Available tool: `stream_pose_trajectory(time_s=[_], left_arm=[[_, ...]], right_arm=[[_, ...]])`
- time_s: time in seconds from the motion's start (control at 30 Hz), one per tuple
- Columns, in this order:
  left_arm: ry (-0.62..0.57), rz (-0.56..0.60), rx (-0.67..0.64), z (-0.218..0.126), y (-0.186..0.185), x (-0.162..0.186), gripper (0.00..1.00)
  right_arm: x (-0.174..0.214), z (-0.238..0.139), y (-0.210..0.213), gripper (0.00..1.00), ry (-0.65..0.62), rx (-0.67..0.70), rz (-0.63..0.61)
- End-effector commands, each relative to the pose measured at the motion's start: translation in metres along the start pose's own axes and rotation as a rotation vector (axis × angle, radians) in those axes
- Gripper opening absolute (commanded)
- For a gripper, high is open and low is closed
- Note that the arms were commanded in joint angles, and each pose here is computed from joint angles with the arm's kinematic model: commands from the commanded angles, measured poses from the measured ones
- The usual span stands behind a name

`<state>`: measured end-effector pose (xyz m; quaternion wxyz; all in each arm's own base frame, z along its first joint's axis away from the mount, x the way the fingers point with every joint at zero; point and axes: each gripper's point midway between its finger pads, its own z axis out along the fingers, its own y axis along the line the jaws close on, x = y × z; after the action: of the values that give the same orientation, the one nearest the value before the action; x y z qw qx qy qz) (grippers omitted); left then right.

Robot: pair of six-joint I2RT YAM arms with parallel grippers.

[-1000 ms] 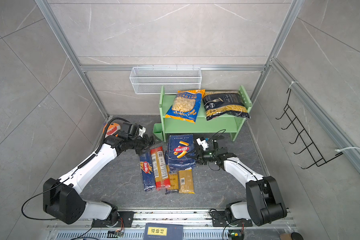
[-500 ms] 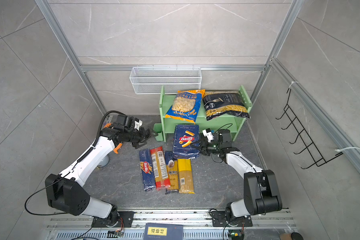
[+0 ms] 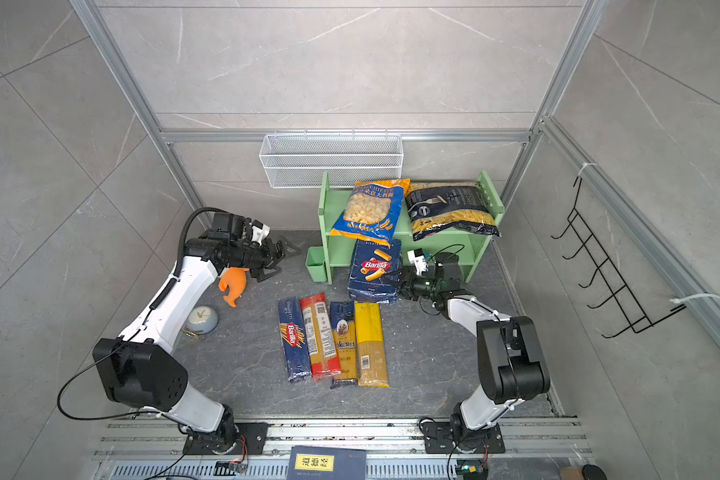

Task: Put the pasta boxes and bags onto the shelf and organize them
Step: 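Carry the rigatoni box with the right gripper under the shelf while the left gripper withdraws, then push the rigatoni box onto the lower shelf with the right gripper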

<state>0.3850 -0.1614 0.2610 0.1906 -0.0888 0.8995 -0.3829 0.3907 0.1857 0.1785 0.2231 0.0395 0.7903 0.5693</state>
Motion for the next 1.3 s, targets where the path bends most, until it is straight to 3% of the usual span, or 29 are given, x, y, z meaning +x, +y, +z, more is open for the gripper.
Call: stream_pose_trajectory(time_s=[0.0, 0.63, 1.27], left_arm=[[0.026, 0.032, 0.05, -0.005, -0.007, -0.003, 0.99], [0.014, 0.009, 0.091, -0.004, 0.004, -0.032, 0.99], [0.01, -0.027, 0.112, -0.009, 0.019, -0.046, 0.99]], right_arm=[[-0.038, -0.003, 0.05, 0.23, -0.072, -0.116, -0.2], [-0.095, 0.024, 0.055, 0.23, -0.127, -0.184, -0.181], [-0.096, 0.086, 0.062, 0.23, -0.042, -0.219, -0.154]])
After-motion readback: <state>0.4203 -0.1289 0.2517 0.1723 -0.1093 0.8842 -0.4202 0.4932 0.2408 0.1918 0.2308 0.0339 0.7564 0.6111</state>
